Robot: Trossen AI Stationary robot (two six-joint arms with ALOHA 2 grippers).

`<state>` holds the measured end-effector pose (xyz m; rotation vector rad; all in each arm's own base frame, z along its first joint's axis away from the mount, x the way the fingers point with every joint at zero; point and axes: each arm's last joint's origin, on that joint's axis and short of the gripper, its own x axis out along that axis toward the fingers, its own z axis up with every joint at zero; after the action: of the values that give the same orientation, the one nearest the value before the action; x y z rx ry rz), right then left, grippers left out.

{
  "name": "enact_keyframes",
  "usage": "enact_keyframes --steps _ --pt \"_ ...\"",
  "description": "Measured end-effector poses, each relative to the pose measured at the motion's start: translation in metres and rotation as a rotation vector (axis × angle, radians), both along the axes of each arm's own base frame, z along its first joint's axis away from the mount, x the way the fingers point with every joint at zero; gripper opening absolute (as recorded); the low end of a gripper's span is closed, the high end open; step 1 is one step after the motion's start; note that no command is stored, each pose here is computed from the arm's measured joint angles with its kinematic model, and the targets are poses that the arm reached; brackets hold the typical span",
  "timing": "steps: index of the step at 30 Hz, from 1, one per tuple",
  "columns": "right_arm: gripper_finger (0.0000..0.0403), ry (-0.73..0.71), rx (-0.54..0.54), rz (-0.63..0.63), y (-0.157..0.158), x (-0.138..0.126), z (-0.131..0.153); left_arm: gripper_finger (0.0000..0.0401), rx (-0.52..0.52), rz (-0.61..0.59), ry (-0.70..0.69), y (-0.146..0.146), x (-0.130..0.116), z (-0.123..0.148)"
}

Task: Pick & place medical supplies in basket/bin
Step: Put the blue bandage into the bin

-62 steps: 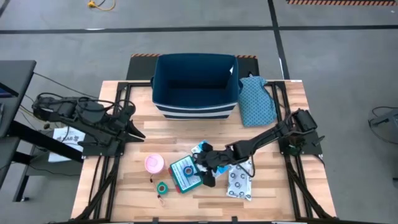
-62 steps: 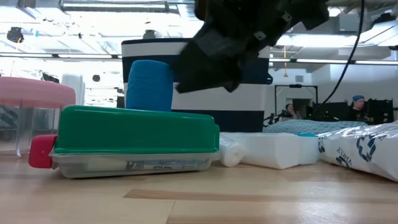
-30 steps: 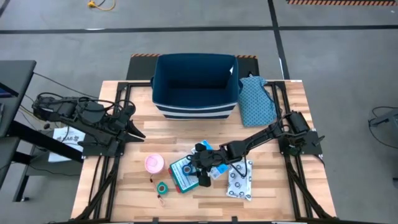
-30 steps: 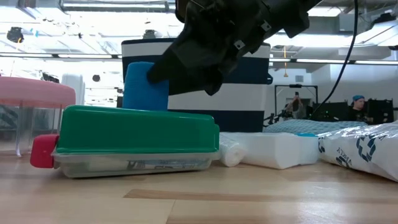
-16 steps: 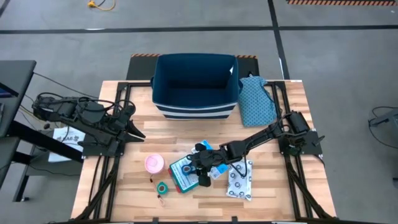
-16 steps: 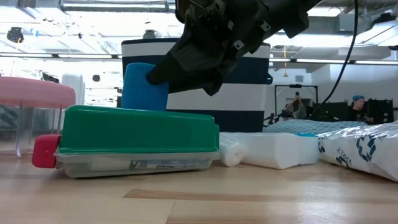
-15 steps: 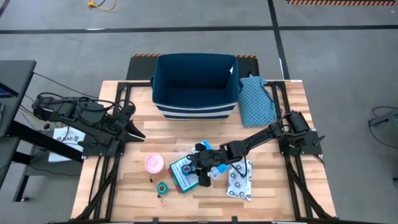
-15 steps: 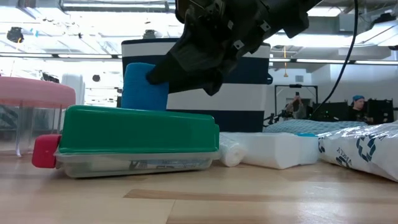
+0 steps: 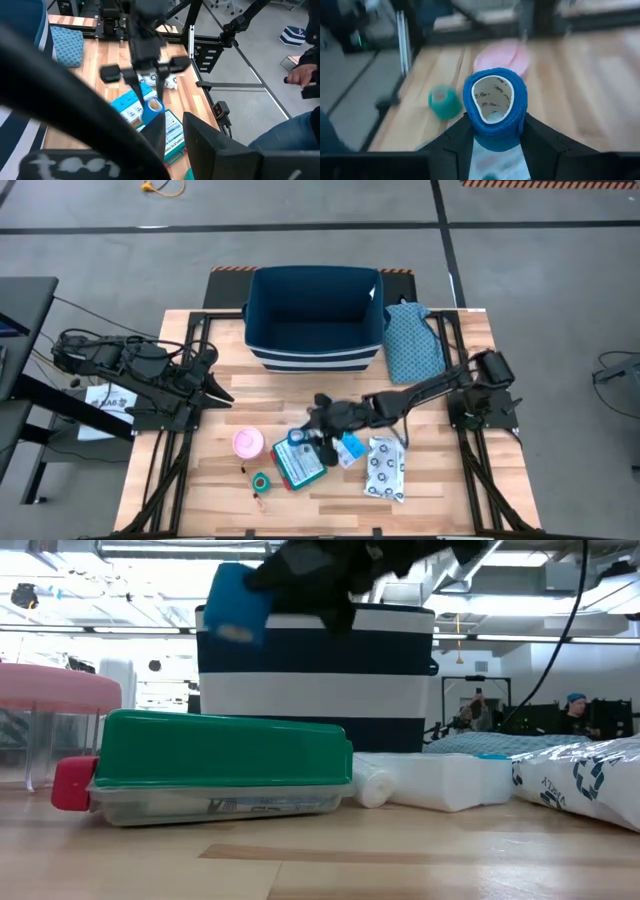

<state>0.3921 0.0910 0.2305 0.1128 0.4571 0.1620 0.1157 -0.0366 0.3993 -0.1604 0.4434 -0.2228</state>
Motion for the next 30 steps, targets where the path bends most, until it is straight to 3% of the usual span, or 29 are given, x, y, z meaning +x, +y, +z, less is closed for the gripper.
enact_keyframes --steps 10,19,23,30 --pt "0.0134 -0.396 0.039 -0.244 -0.074 -0.034 0.108 0.0056 0.009 0.021 -0.006 0.001 0.000 0.000" --pt "0.0136 -0.624 -0.030 -0.433 -0.147 -0.067 0.174 0.0056 0.023 0.020 -0.021 0.001 0.001 0.001" --pt "0.0137 -0.599 -0.051 -0.420 -0.174 -0.064 0.203 0.0056 0.021 0.020 -0.028 0.001 0.001 0.002" --pt "0.0140 -0.357 -0.078 -0.374 -0.217 -0.044 0.233 0.0056 0.026 0.038 -0.035 0.001 0.001 0.002"
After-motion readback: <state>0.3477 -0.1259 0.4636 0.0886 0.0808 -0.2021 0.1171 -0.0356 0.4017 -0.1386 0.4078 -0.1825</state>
